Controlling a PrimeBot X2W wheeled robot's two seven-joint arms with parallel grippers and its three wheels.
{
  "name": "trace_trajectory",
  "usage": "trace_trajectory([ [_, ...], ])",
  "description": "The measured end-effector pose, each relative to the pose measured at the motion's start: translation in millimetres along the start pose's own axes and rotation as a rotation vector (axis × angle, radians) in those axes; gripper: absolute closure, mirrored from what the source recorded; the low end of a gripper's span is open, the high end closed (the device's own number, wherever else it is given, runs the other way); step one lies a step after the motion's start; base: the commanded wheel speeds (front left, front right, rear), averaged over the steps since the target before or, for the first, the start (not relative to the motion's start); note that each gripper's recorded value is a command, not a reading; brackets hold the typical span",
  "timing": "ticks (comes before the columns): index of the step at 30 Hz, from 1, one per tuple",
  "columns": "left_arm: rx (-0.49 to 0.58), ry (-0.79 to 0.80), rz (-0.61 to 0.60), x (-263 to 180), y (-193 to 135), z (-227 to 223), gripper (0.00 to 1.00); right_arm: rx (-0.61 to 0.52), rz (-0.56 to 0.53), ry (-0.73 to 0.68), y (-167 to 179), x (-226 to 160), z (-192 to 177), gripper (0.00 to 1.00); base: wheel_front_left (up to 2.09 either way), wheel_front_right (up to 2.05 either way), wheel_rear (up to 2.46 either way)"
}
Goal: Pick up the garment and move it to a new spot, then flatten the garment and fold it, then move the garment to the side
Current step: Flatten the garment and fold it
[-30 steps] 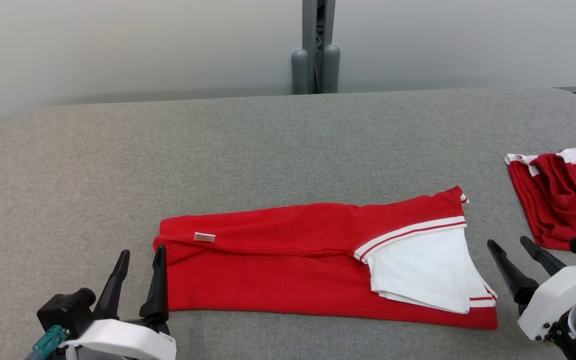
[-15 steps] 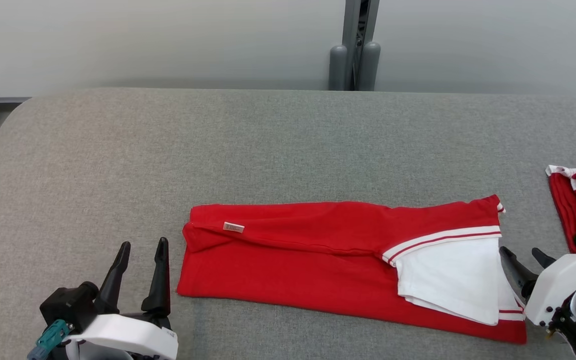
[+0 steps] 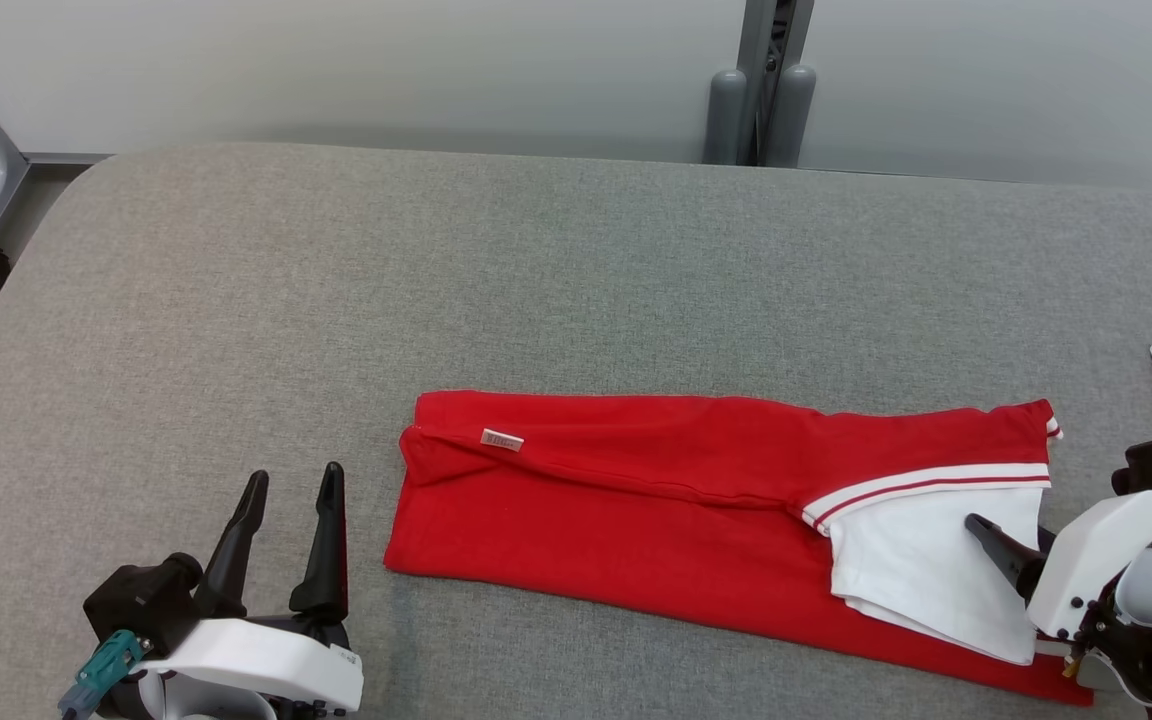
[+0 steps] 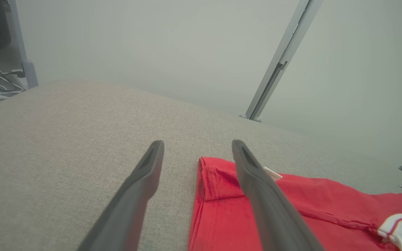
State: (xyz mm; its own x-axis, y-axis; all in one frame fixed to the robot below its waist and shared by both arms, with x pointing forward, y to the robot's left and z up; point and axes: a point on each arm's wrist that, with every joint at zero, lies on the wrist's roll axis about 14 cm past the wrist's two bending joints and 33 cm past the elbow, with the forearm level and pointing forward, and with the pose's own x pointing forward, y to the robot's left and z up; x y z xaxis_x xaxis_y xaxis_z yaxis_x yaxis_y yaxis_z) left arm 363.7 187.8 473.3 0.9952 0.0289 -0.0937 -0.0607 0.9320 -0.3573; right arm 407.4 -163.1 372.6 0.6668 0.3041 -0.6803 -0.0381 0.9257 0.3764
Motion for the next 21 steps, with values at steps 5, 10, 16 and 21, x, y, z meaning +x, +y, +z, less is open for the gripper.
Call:
trace_trajectory([
  [5, -0.004, -0.001, 0.005, -1, 1, 0, 0.0, -0.039, 0.01, 0.042, 6, 4, -6, 0.57, 0.0, 0.0, 0.0],
  [10, -0.004, -0.002, 0.005, -2, 1, 0, 0.0, -0.09, 0.009, 0.062, 10, 7, -12, 1.0, 0.0, 0.0, 0.0],
  [16, -0.002, -0.004, -0.006, -1, -2, 1, 0.0, -0.086, -0.02, -0.019, -1, 4, 3, 1.0, 0.0, 0.0, 0.0],
  [21, -0.006, 0.001, -0.03, 0, -10, -2, 0.0, -0.076, -0.06, -0.133, -19, -12, 30, 1.0, 0.0, 0.0, 0.0],
])
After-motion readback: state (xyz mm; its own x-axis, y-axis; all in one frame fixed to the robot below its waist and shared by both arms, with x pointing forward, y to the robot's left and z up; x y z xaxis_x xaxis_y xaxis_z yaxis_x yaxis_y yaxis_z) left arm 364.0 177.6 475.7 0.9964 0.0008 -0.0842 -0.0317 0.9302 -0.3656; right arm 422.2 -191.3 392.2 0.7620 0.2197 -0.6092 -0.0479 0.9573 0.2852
